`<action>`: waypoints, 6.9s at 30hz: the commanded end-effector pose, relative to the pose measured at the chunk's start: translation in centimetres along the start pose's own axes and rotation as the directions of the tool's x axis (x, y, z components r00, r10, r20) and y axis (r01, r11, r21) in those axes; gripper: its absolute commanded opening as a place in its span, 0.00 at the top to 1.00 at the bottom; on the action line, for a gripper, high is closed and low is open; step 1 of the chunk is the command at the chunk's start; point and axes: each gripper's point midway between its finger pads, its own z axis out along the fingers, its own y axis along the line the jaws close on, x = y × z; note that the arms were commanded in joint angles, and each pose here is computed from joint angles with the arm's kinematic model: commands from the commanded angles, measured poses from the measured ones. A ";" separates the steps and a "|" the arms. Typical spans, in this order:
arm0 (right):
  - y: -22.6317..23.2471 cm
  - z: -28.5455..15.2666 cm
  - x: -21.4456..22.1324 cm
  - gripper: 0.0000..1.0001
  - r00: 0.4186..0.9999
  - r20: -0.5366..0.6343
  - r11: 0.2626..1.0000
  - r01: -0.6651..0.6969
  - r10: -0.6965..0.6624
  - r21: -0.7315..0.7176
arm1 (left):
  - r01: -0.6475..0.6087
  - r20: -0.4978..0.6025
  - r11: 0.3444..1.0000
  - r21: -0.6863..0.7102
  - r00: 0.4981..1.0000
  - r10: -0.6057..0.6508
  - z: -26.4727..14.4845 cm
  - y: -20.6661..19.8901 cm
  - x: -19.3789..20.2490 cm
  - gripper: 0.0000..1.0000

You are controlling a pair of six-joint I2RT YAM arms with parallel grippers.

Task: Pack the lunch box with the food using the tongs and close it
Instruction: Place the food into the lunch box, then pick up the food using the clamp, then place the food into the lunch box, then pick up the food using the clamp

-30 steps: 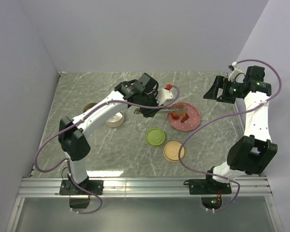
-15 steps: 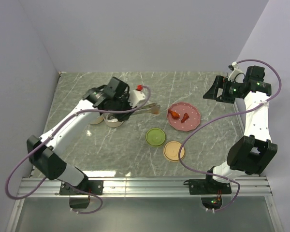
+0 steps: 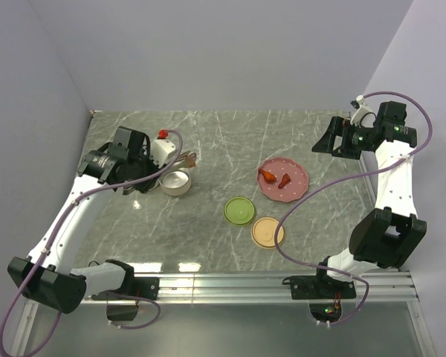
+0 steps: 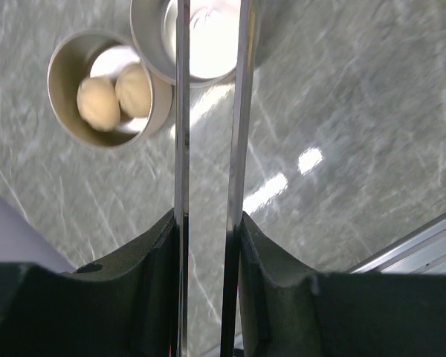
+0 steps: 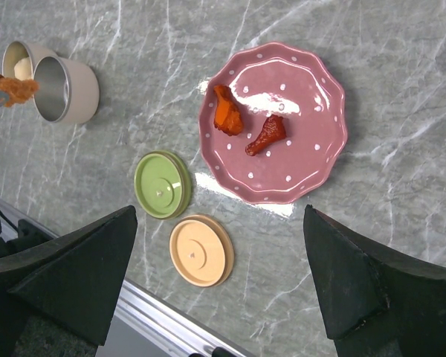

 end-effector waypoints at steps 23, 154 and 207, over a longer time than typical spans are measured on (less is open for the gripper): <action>0.0 0.2 -0.2 0.00 1.000 -0.004 1.000 0.020 -0.020 -0.005 | 0.145 -0.182 0.985 -0.096 0.970 -0.161 3.4 3.1 3.5 0.66; 1.5 0.3 -0.3 0.00 0.997 -0.020 0.997 0.071 -0.071 -0.044 | 0.152 0.002 0.985 -0.082 0.988 -0.152 1.1 3.6 3.8 0.80; -1.0 -1.6 -2.4 0.00 1.000 0.019 0.996 0.013 -0.015 0.092 | -0.068 0.127 0.958 0.278 0.991 0.034 11.2 -13.2 -17.1 0.44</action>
